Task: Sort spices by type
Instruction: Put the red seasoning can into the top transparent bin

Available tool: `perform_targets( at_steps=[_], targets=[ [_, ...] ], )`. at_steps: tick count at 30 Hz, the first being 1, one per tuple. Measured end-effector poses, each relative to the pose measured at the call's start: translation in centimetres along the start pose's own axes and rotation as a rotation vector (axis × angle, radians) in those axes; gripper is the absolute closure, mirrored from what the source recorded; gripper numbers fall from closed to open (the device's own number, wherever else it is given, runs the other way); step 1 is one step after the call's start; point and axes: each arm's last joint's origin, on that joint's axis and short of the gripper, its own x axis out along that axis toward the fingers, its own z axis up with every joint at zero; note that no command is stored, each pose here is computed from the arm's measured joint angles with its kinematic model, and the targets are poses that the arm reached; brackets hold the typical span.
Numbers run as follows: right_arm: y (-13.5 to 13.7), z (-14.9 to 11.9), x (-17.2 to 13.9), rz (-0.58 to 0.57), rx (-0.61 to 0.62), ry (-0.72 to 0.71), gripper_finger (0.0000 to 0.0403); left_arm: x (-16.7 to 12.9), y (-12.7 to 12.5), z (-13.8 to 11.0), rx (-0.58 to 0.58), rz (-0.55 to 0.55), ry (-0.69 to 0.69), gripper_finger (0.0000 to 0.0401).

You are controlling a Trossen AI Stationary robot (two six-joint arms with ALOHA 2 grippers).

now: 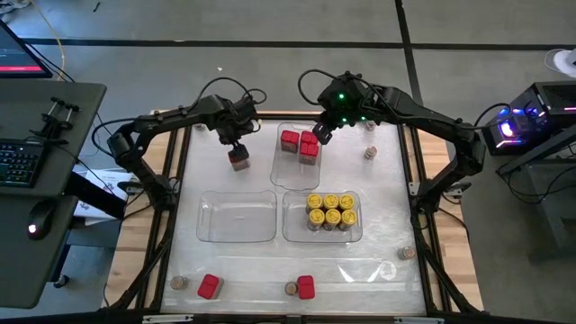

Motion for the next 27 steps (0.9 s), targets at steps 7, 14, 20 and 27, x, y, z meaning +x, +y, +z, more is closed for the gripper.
perform_targets(
  at_steps=[7,14,20,27],
  targets=[
    [0.0,0.0,0.0,0.000,0.030,-0.004,0.0402,0.0,0.0,0.4,-0.075,0.002,-0.041,0.0091],
    [0.0,0.0,0.0,0.001,0.038,-0.004,0.0402,0.0,0.1,0.4,-0.125,0.016,-0.042,0.0091],
    [0.0,0.0,0.0,0.001,0.050,-0.004,0.0402,0.0,-0.2,0.5,-0.044,-0.071,-0.048,0.0091],
    [0.0,0.0,0.0,0.001,0.050,-0.004,0.0402,2.0,-0.3,1.0,0.036,-0.084,0.040,0.0091]
  ],
)
